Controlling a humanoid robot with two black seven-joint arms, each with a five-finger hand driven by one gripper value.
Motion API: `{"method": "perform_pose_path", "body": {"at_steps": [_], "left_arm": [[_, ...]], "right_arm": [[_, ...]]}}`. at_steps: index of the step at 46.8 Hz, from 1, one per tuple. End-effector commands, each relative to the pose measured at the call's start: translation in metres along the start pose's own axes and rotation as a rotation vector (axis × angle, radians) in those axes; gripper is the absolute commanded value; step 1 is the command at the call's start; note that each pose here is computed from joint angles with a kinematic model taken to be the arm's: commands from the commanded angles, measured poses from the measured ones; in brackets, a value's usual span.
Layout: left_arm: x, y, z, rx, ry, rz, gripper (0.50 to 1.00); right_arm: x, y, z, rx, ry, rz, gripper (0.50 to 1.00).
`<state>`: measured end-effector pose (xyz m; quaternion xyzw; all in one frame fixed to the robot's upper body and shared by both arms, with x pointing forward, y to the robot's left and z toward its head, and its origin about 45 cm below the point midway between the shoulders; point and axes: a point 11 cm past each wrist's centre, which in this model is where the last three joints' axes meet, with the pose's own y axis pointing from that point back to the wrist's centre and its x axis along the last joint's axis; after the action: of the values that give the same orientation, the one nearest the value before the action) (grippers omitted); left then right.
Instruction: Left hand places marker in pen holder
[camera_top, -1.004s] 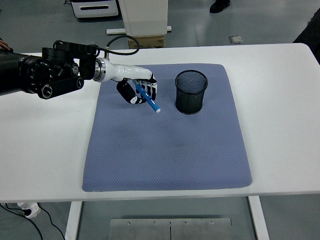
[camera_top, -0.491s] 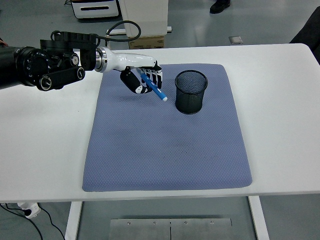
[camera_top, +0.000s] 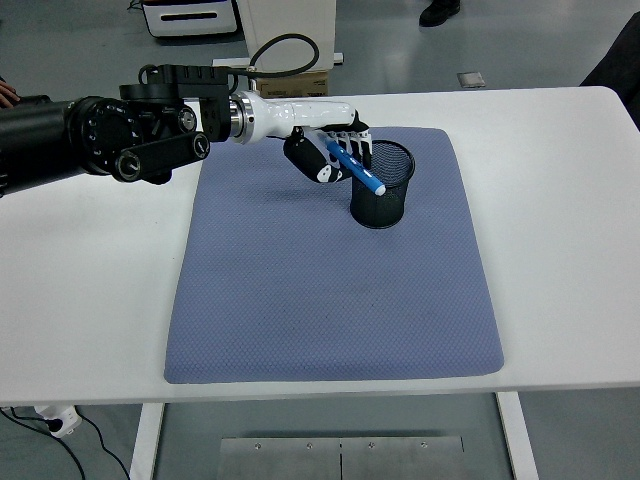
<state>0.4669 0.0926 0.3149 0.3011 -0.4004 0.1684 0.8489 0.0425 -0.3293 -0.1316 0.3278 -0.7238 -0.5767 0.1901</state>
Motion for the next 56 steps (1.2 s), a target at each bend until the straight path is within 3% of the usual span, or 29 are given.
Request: {"method": "perform_pose_path", "body": {"at_steps": [1,22,56], "left_arm": [[-0.002,-0.006,0.006,-0.019,0.017,0.006,0.500],[-0.004,-0.024,0.029,-0.090,0.143,0.061,0.500],[-0.027,-0.040,0.012,-0.112,0.496,0.233,0.500]], "right_arm": [[0.000,0.000,0.000,0.000,0.000,0.001,1.000],[0.000,0.000,0.000,0.000,0.000,-0.001,1.000],[0.000,0.000,0.000,0.000,0.000,-0.001,1.000]]}}
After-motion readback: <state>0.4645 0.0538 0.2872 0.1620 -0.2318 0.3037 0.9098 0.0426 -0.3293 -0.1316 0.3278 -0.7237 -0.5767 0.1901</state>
